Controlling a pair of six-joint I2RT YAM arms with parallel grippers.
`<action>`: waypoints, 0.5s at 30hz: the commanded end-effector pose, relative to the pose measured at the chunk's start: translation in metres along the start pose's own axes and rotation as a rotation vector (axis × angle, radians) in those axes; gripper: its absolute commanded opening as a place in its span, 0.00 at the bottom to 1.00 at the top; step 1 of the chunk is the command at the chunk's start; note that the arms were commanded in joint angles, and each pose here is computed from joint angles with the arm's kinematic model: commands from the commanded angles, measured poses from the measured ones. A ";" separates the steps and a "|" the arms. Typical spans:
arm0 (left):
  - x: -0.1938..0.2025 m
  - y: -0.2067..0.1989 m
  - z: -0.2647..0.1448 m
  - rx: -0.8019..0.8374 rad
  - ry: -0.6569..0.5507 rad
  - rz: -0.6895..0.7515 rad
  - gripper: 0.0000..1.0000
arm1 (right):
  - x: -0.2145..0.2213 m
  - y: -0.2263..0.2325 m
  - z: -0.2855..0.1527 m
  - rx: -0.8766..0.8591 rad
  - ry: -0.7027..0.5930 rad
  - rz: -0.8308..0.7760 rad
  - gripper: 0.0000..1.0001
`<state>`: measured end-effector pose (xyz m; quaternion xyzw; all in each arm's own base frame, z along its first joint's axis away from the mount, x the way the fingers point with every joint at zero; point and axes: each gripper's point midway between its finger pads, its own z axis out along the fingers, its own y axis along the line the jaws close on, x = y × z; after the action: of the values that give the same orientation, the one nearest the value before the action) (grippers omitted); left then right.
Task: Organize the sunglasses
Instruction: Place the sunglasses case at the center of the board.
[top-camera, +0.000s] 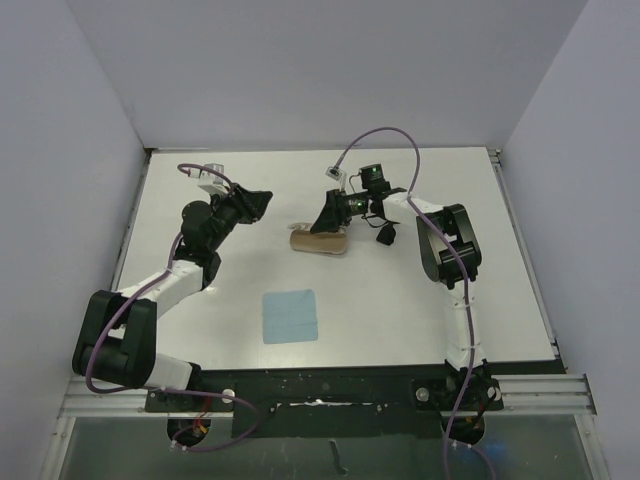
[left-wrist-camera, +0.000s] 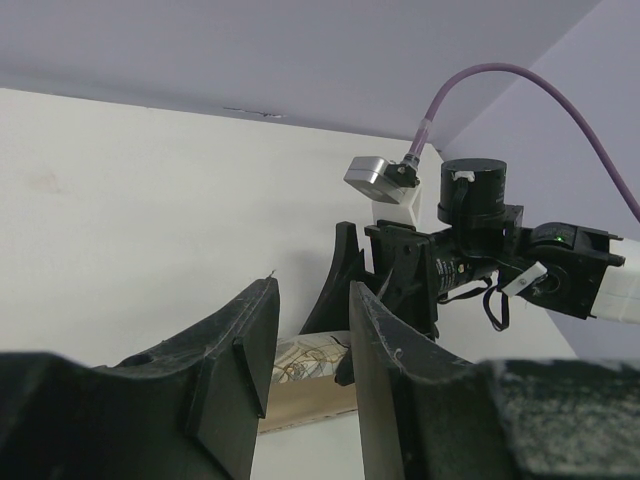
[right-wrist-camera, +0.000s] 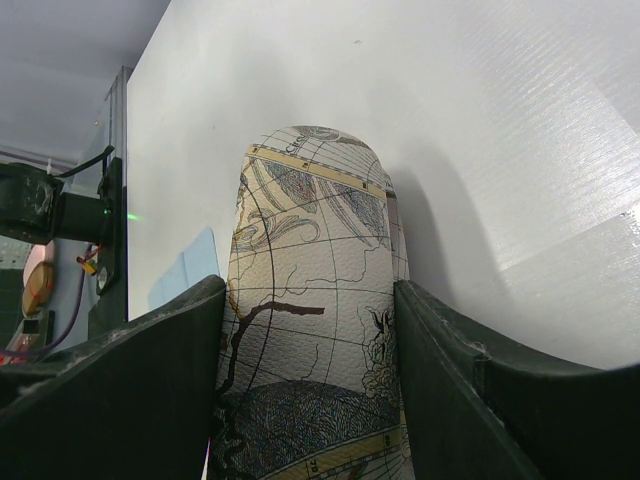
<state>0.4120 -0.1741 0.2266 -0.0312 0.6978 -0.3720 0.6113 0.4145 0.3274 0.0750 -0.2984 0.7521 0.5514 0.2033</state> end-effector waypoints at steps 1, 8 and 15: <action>-0.009 -0.009 0.000 0.042 -0.029 0.007 0.33 | -0.014 0.007 0.000 -0.019 -0.018 -0.060 0.65; -0.008 -0.009 0.000 0.044 -0.026 0.006 0.34 | -0.016 0.006 -0.001 -0.016 -0.022 -0.060 0.74; -0.008 -0.009 -0.001 0.044 -0.027 0.008 0.34 | -0.022 0.002 -0.005 0.031 -0.038 -0.068 0.74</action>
<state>0.4117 -0.1743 0.2262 -0.0310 0.6981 -0.3722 0.6109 0.4157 0.3271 0.0739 -0.2974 0.7545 0.5479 0.2052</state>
